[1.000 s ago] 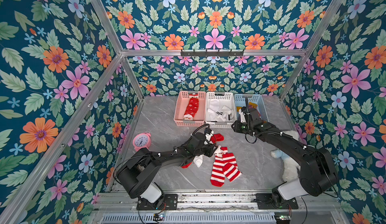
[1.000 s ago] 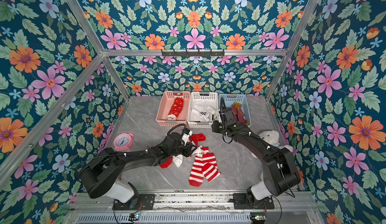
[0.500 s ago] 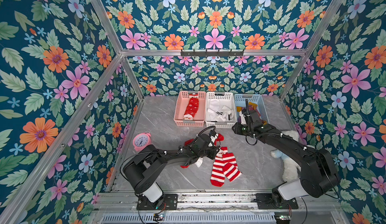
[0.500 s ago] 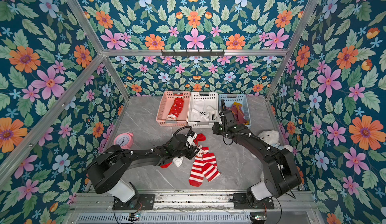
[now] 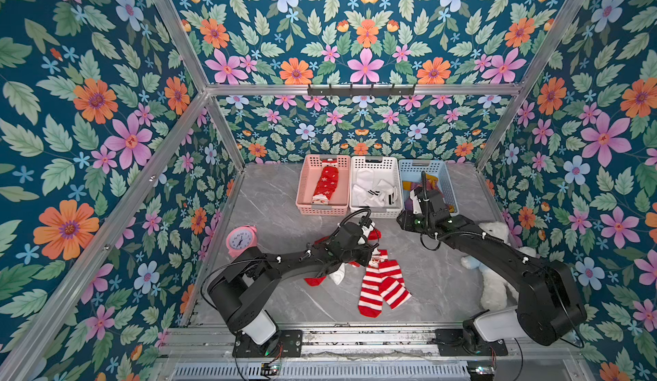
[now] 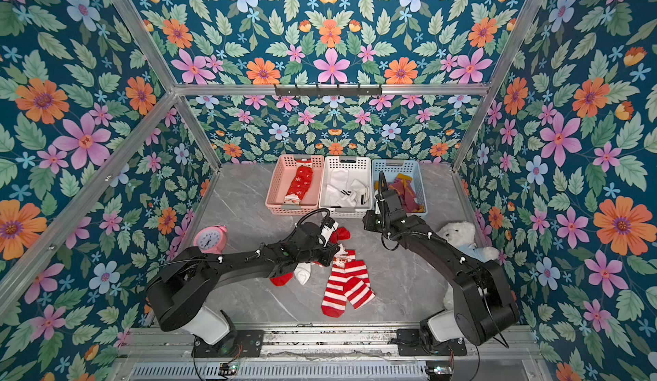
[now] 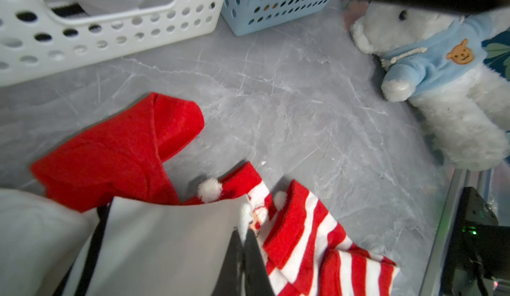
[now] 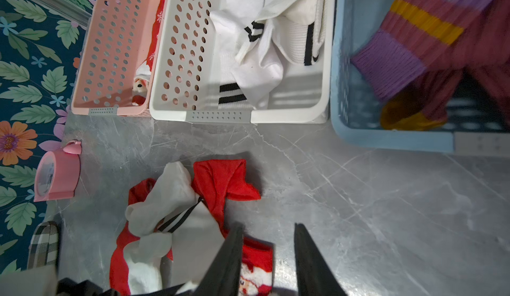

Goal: Sort the socks into the basket by color
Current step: Pick up the sock at the center of the board, then place the sock in the bin, then pick up the sock at the center of the board, then place the sock in the bin.

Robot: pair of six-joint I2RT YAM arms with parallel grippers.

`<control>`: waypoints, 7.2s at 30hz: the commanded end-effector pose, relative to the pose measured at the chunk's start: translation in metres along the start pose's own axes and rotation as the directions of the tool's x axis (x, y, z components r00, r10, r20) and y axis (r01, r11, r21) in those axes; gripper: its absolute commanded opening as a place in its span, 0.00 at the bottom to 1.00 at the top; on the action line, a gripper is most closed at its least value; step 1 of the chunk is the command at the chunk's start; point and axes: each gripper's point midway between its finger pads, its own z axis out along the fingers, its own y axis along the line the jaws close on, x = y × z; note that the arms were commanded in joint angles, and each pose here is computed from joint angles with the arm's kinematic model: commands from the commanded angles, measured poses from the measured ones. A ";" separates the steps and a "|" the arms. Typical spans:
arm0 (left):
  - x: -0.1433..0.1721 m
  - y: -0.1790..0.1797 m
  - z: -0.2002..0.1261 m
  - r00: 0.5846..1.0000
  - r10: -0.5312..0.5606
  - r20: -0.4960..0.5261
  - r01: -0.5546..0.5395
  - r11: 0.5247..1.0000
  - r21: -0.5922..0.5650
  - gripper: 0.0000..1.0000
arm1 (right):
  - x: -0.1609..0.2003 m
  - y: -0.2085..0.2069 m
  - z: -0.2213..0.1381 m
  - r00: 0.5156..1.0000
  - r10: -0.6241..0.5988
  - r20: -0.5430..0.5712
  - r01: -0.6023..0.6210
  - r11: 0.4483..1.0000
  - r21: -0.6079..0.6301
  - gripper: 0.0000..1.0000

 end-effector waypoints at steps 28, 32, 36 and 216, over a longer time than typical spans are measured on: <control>-0.226 0.023 -0.028 0.938 0.128 0.323 -0.078 0.984 -0.163 0.00 | 0.017 -0.018 -0.020 0.999 0.016 0.028 -0.017 0.999 0.044 0.36; -0.254 0.044 -0.028 0.919 0.119 0.376 -0.060 0.985 -0.164 0.00 | 0.019 -0.019 -0.021 1.000 0.018 0.024 -0.019 0.999 0.045 0.36; -0.275 0.068 -0.022 0.903 0.093 0.420 -0.029 0.987 -0.158 0.00 | 0.022 -0.020 -0.022 1.000 0.020 0.017 -0.021 0.999 0.048 0.36; -0.056 0.168 -0.098 0.943 -0.215 0.255 0.307 0.860 -0.408 0.42 | -0.146 0.032 0.118 0.987 -0.161 -0.007 0.161 0.987 0.029 0.00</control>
